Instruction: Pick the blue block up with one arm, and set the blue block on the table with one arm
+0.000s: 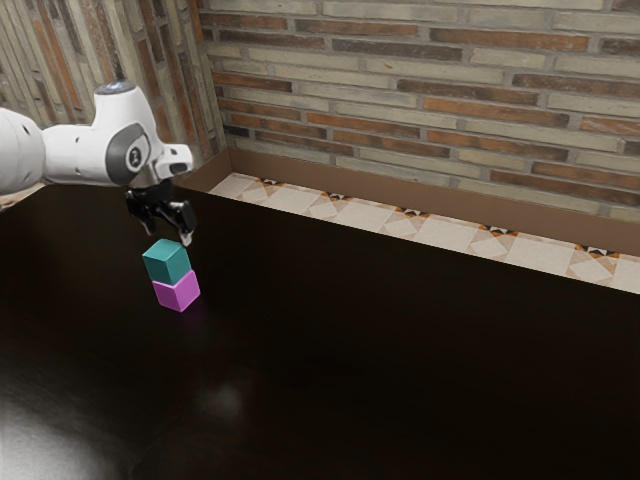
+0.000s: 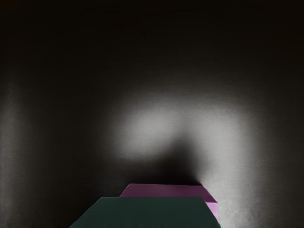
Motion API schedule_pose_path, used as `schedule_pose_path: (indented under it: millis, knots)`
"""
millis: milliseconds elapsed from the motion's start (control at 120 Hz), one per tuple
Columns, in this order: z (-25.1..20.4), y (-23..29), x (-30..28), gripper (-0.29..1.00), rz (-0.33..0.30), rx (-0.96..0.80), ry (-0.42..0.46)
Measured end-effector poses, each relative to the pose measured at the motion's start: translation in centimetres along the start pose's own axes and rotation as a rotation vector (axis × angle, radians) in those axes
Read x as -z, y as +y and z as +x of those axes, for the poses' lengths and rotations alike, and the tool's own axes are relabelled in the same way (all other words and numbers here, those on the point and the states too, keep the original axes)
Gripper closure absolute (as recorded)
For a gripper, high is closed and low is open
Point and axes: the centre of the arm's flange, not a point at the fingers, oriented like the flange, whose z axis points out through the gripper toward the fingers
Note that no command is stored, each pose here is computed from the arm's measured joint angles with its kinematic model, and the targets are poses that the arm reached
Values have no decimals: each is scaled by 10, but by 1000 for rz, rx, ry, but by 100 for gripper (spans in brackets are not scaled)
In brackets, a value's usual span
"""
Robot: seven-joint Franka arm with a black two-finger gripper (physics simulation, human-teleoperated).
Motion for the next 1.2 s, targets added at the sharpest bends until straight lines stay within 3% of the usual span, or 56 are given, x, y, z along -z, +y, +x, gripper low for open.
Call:
schedule_pose_path:
  millis: [433, 967, 1200]
  knots:
    - [-29, -2, -1, 0, 10, -3, 59]
    - [-32, -4, -38, 0, -6, 2, 43]
    - [-30, -2, -38, 16, -7, 2, 48]
